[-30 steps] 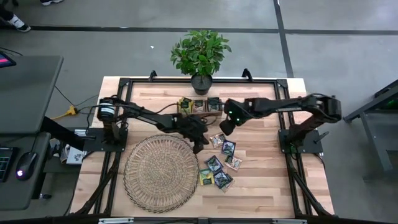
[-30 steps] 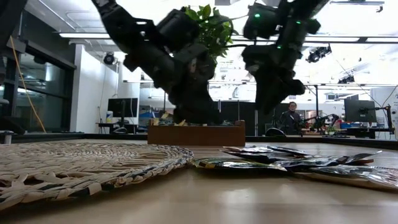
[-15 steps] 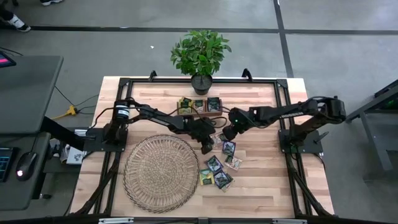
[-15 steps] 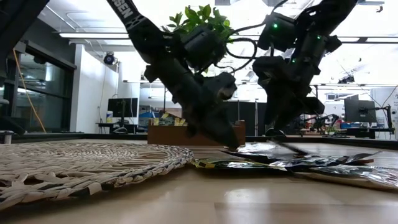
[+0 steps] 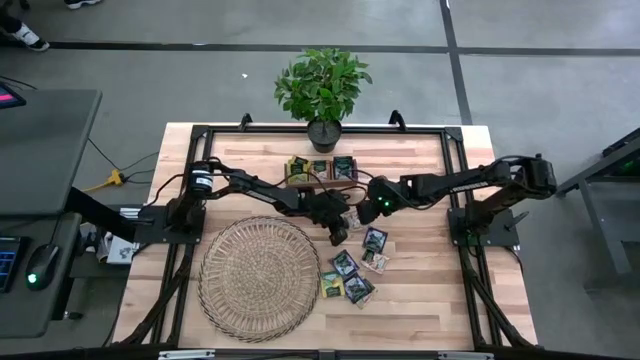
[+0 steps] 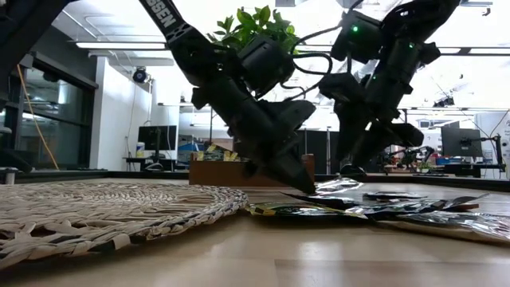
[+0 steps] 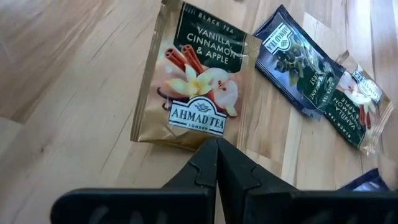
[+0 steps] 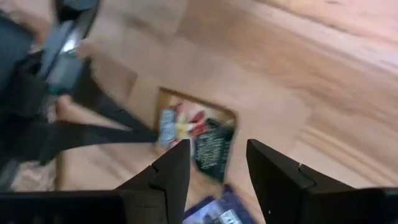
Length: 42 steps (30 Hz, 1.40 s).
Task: Pick & Place Tea
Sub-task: Put the brown tea bag into the middle section of the wooden organizer
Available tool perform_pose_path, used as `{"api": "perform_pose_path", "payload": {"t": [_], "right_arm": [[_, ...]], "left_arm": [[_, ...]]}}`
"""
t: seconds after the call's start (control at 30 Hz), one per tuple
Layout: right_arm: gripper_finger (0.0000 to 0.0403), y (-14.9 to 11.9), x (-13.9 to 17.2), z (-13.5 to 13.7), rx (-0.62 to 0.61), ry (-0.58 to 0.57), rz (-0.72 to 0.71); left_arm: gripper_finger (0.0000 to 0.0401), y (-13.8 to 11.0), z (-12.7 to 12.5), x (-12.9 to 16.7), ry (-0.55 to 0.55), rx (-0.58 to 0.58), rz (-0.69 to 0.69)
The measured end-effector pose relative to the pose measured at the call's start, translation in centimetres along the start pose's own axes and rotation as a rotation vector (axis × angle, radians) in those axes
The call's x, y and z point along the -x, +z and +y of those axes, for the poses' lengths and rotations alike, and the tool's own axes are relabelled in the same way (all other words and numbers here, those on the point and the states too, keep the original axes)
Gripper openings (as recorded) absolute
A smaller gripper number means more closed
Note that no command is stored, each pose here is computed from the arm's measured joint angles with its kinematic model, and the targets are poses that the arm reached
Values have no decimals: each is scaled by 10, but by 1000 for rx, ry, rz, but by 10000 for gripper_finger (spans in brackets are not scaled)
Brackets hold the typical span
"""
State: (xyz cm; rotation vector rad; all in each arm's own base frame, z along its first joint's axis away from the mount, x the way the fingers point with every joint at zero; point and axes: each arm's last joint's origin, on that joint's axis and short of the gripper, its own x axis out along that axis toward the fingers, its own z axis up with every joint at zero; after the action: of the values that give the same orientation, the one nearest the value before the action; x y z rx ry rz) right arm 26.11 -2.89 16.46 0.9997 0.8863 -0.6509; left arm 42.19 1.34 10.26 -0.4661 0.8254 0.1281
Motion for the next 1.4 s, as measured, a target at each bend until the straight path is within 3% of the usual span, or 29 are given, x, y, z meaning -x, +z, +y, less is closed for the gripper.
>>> {"api": "perform_pose_path", "payload": {"t": [0.27,0.5,1.4], "right_arm": [[184,-12,-13,-21,-38,2,30],[189,-18,-21,-28,-73,134,-3],[122,-19,-41,-26,-33,194,37]], "left_arm": [[1,-1,1,-1,8,14,0],[1,-2,1,-1,-1,15,6],[1,-2,1,-1,-17,16,16]]}}
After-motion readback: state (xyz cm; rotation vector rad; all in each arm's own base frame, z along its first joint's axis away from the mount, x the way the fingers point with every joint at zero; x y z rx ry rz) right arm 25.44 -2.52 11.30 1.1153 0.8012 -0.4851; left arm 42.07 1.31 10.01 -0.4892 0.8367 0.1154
